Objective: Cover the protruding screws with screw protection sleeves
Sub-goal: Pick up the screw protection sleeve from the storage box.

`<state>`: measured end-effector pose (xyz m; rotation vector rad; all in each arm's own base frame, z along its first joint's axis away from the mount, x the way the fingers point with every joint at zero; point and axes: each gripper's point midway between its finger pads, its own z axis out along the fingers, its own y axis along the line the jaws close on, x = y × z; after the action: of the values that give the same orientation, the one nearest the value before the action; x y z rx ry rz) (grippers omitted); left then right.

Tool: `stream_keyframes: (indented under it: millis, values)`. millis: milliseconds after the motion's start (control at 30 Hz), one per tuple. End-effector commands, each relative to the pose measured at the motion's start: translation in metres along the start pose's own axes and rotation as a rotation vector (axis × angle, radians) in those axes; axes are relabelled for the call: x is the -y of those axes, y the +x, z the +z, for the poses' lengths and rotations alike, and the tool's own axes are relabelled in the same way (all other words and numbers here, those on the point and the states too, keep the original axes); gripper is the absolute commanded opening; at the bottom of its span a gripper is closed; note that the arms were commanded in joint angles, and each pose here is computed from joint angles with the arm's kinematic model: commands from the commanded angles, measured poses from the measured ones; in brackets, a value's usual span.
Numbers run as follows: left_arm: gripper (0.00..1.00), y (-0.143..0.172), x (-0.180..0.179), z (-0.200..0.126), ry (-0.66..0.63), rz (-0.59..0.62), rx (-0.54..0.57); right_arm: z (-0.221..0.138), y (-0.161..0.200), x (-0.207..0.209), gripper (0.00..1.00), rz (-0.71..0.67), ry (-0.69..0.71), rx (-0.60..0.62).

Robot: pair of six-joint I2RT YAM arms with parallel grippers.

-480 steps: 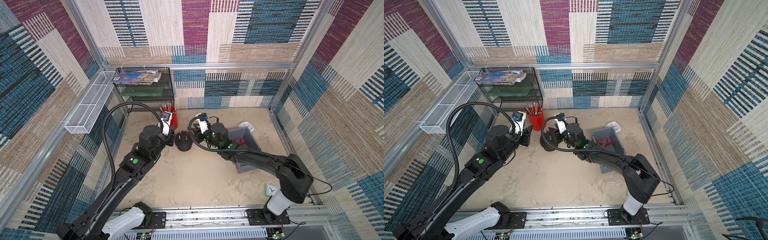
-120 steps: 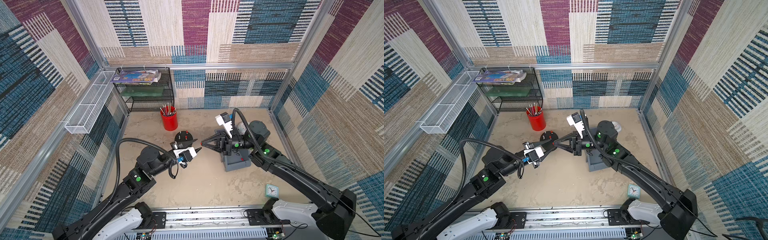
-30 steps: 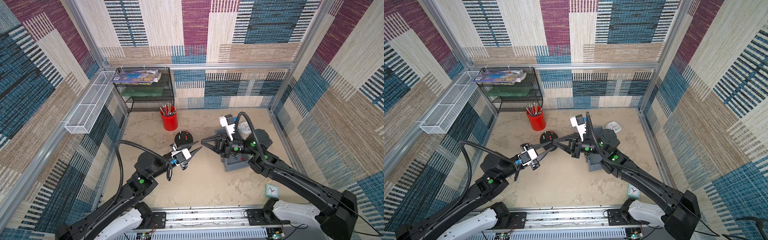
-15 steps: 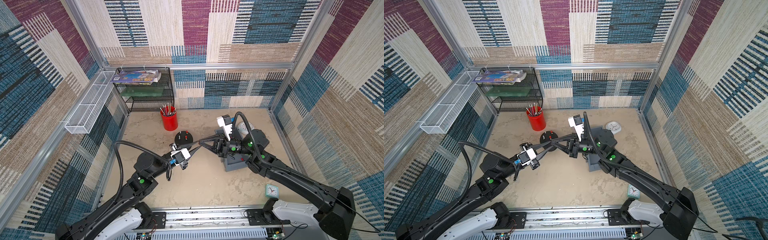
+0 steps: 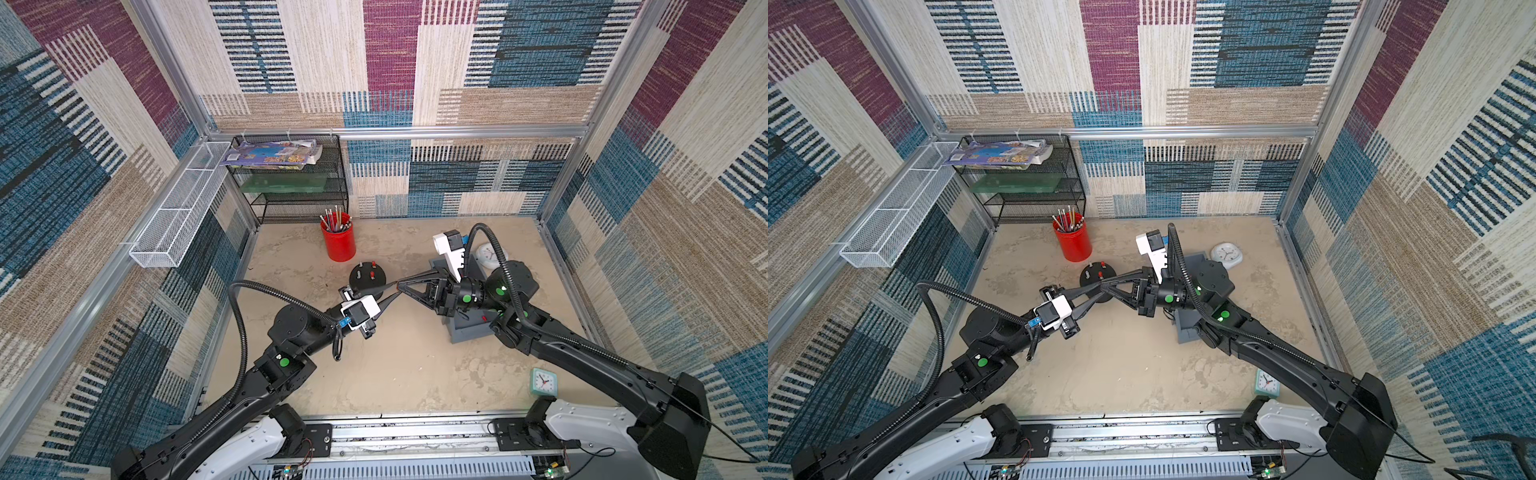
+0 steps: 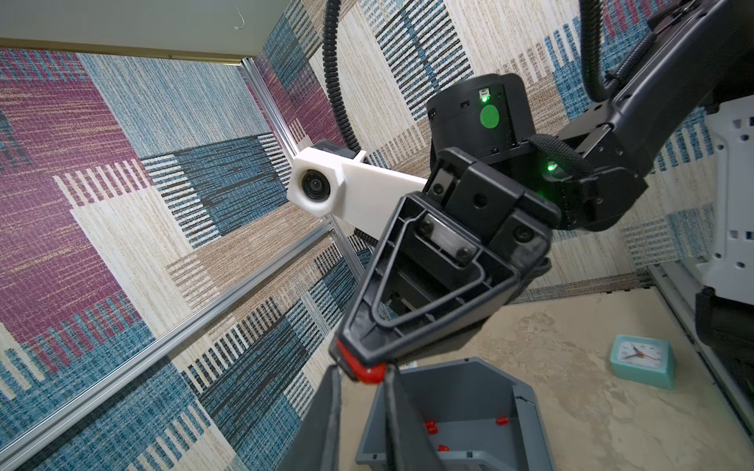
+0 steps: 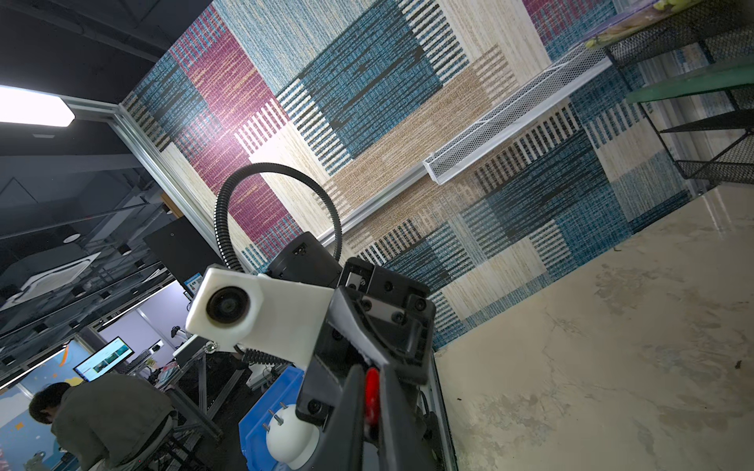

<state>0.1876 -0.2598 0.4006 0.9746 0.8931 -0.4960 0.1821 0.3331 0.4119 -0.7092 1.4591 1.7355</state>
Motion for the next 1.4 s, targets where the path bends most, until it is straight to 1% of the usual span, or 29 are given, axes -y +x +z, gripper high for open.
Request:
stream_keyframes:
  millis: [0,133,233,333,400,500,633,933,1367]
  values:
    - [0.19,-0.0117,-0.005,-0.0011,-0.02,-0.007,0.046,0.0005,-0.0038,-0.0036,0.12,-0.019,-0.012,0.018]
    - [0.17,-0.0133,-0.0053,-0.0026,-0.022,-0.005,0.049,0.0018,-0.0039,-0.0011,0.12,-0.018,-0.006,0.015]
    - [0.13,-0.0145,-0.0051,-0.0031,-0.021,-0.008,0.054,0.0031,-0.0027,0.0013,0.12,-0.012,0.0,0.013]
    - [0.12,-0.0158,-0.0048,-0.0032,-0.018,-0.011,0.057,0.0061,-0.001,0.0006,0.12,-0.008,-0.009,0.004]
    - [0.14,-0.0162,-0.0052,-0.0033,-0.019,-0.013,0.059,0.0085,0.0011,0.0016,0.12,-0.005,-0.008,-0.005]
    - [0.19,-0.0168,-0.0042,-0.0033,-0.014,-0.015,0.061,0.01,0.0022,0.0027,0.12,-0.002,-0.006,-0.008]
    - [0.23,-0.0172,-0.006,-0.004,-0.024,-0.017,0.062,0.0104,0.001,0.0028,0.12,-0.008,-0.002,-0.005]
    - [0.21,-0.0166,-0.0079,-0.0053,-0.04,-0.015,0.063,0.0094,0.0023,0.0038,0.12,-0.012,0.009,-0.01]
    - [0.22,-0.0193,-0.0102,-0.0084,-0.058,-0.006,0.074,0.0097,0.0008,0.0029,0.12,-0.018,0.011,-0.011]
